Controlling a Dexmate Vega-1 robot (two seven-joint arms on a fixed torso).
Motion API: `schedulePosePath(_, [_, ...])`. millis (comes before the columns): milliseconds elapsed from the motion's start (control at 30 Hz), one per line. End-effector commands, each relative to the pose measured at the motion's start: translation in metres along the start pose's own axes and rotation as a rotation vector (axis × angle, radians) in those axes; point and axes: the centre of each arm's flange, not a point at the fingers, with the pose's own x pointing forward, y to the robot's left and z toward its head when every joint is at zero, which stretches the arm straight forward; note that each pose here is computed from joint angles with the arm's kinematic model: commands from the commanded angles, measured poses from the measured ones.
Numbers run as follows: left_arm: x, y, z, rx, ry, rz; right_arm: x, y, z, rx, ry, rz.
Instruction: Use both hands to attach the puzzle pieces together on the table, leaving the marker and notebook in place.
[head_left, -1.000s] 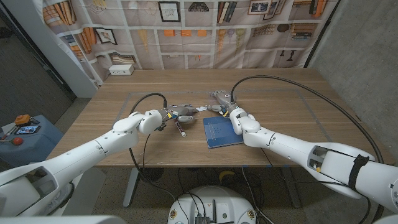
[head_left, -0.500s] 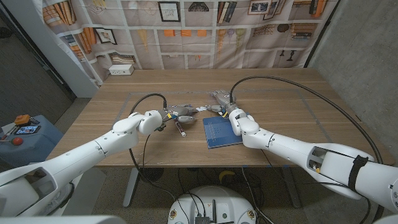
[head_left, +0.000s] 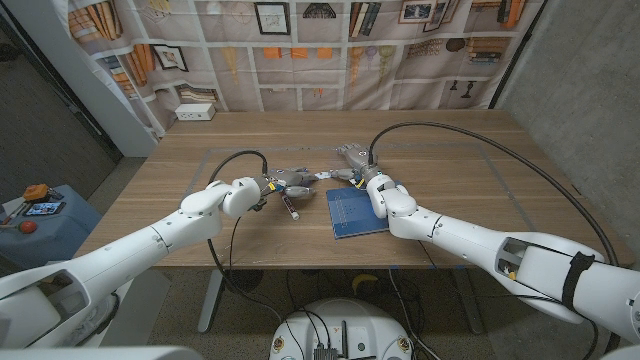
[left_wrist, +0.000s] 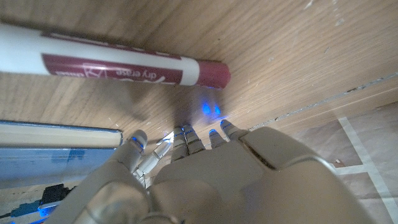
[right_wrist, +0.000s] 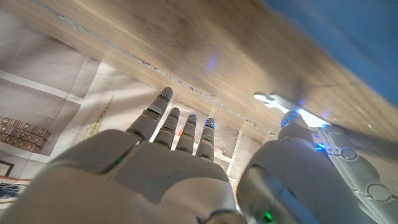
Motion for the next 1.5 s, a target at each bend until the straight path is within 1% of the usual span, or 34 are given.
schedulePosePath(33, [-0.001,0.000,0.001,0.000,0.001,0.000,-0.001,-0.013,0.004,0.051,0.002,-0.035])
schedulePosePath(433, [-0.002,0.000,0.001,0.004,-0.003,-0.002,-0.001,-0.025,-0.002,0.122,0.023,-0.062])
schedulePosePath(633, [0.000,0.001,0.000,0.010,-0.008,-0.003,-0.001,-0.030,-0.004,0.138,0.025,-0.071])
schedulePosePath(1033, [0.001,0.002,-0.001,0.008,-0.003,-0.003,0.001,-0.028,-0.004,0.144,0.021,-0.049])
schedulePosePath(1233, [0.001,0.002,-0.001,0.007,0.002,-0.002,0.003,-0.028,-0.004,0.163,0.029,-0.031])
schedulePosePath(1267, [0.001,0.002,-0.002,0.009,-0.006,-0.003,0.003,-0.028,-0.003,0.163,0.030,-0.028])
schedulePosePath(1400, [0.001,0.003,-0.002,0.010,-0.006,-0.002,0.003,-0.026,-0.001,0.168,0.027,-0.028])
schedulePosePath(1500, [0.001,0.003,-0.002,0.006,0.003,-0.001,0.004,-0.024,0.001,0.176,0.028,-0.021])
